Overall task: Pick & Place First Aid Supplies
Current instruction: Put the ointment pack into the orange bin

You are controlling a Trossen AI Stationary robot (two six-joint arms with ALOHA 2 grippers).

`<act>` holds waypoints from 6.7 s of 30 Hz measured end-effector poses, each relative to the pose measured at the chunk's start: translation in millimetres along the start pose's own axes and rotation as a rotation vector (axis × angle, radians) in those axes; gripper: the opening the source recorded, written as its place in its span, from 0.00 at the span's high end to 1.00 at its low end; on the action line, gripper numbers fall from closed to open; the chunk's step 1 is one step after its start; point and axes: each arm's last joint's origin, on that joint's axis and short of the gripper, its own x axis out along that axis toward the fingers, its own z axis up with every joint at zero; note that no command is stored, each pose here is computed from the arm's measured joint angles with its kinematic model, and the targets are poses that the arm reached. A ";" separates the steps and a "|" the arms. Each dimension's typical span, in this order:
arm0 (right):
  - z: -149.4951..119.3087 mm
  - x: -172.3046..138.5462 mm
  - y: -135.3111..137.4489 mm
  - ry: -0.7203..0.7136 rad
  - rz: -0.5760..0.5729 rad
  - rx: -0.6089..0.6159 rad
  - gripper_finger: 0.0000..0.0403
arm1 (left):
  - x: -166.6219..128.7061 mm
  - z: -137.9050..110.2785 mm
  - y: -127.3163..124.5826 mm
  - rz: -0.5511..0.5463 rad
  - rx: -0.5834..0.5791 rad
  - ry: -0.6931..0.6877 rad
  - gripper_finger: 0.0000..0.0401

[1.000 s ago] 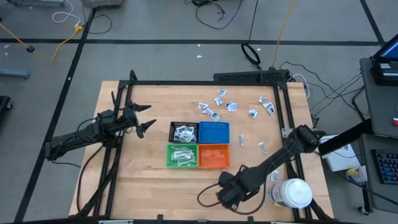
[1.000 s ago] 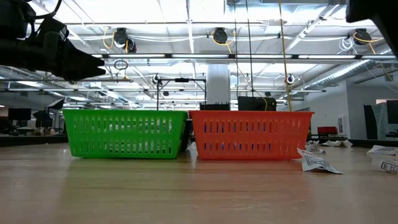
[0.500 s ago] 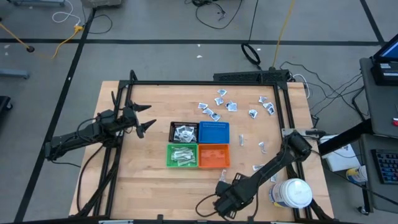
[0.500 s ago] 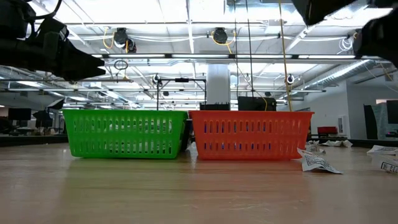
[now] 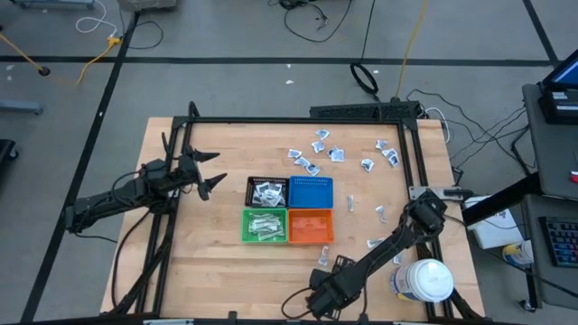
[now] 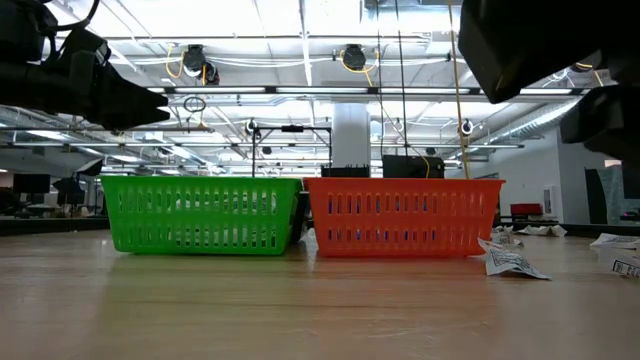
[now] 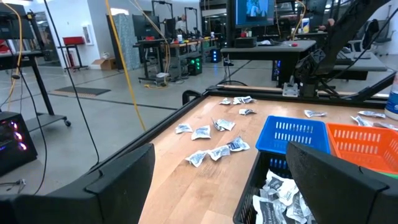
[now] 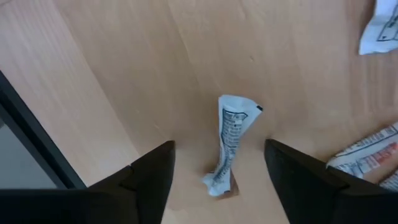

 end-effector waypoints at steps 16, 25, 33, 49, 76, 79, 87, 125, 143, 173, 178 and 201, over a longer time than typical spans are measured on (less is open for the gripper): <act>2.4 1.2 -1.2 -0.003 0.015 -0.010 0.98 | 0.0 0.0 0.0 0.000 0.000 0.000 0.09; 5.4 -16.0 -8.4 0.003 0.045 -0.011 1.00 | 0.0 0.0 0.0 0.000 0.000 0.000 0.09; 3.7 -67.2 -26.9 -0.039 0.106 -0.087 1.00 | 0.0 0.0 0.0 0.000 0.000 0.000 0.09; 30.3 -111.6 -79.5 -0.057 0.120 -0.149 1.00 | 0.0 0.0 0.0 -0.001 0.000 0.000 0.09; 133.6 -83.2 -160.7 -0.196 0.074 -0.153 1.00 | 0.0 0.0 0.0 0.000 0.000 0.000 0.09; 136.6 -71.8 -158.9 -0.169 0.062 -0.167 1.00 | 0.0 0.0 0.0 0.000 0.000 0.000 0.09; 137.1 -67.6 -158.9 -0.152 0.056 -0.164 0.94 | 0.0 0.1 0.0 -0.001 0.000 -0.001 0.09; 81.5 -112.2 -122.3 -0.206 -0.017 -1.298 0.56 | 0.0 0.0 0.0 0.000 0.000 0.000 0.09; 38.4 -88.3 -64.4 -0.216 -0.081 -1.493 0.56 | 0.0 0.0 0.0 -0.001 0.000 0.000 0.09; 42.3 -4.2 -89.9 -0.180 -0.090 -1.536 0.61 | 0.0 0.0 0.0 0.000 0.000 0.000 0.09; 42.6 -4.1 -89.0 -0.191 -0.095 -1.583 0.68 | 0.0 0.0 0.0 -0.001 0.000 -0.001 0.09; 39.6 -32.0 -76.8 -0.147 -0.068 -1.322 0.99 | 0.0 0.1 0.0 0.000 0.000 -0.001 0.09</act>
